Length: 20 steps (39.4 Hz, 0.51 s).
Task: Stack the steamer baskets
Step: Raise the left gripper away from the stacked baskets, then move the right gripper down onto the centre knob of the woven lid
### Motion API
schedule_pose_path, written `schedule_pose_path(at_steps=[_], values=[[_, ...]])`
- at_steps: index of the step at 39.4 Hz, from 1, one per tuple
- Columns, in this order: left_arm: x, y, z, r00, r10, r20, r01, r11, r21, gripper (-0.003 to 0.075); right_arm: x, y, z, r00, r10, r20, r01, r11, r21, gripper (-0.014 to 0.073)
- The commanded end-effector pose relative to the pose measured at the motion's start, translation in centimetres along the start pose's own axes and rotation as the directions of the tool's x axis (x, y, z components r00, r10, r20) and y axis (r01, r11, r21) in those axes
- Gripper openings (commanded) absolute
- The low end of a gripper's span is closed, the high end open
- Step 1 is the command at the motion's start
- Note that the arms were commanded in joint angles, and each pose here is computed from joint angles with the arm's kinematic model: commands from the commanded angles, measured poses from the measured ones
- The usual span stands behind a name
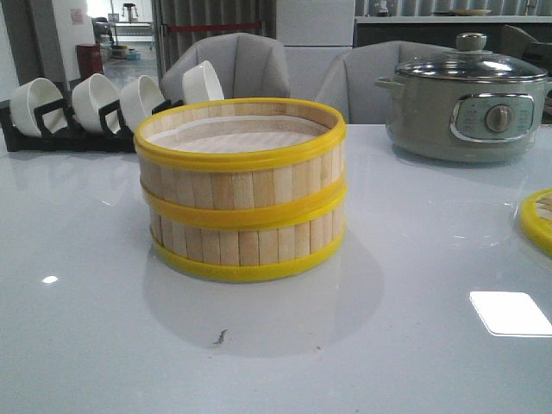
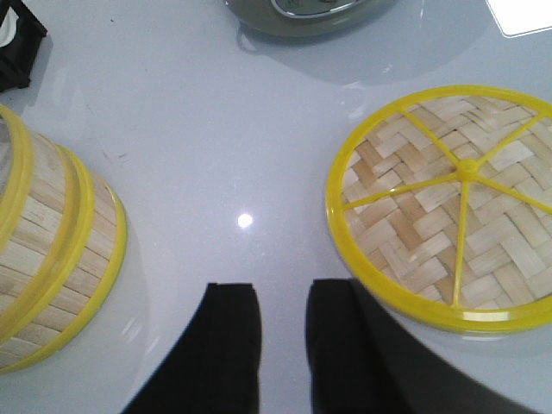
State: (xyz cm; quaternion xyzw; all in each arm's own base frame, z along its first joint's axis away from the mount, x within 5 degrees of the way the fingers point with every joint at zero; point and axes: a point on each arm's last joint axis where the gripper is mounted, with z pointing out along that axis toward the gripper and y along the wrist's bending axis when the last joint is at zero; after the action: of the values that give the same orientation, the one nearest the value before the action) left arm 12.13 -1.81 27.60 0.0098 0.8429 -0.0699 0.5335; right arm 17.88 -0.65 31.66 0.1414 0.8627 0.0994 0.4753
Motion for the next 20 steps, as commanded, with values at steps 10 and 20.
schedule_pose_path(at_steps=[10, 20], values=[[-1.67, -0.26, -0.37, 0.993, -0.017, 0.114, 0.015, 1.000, 0.022, 0.0085, -1.47, 0.53, -0.78, 0.996, -0.017, 0.092, 0.019, 1.000, -0.018, 0.0207], [-1.67, -0.26, -0.37, 0.993, -0.017, 0.114, 0.015, 1.000, 0.022, 0.0085, -1.09, 0.66, -0.66, 0.997, 0.034, 0.064, -0.031, 0.999, -0.043, 0.0207]])
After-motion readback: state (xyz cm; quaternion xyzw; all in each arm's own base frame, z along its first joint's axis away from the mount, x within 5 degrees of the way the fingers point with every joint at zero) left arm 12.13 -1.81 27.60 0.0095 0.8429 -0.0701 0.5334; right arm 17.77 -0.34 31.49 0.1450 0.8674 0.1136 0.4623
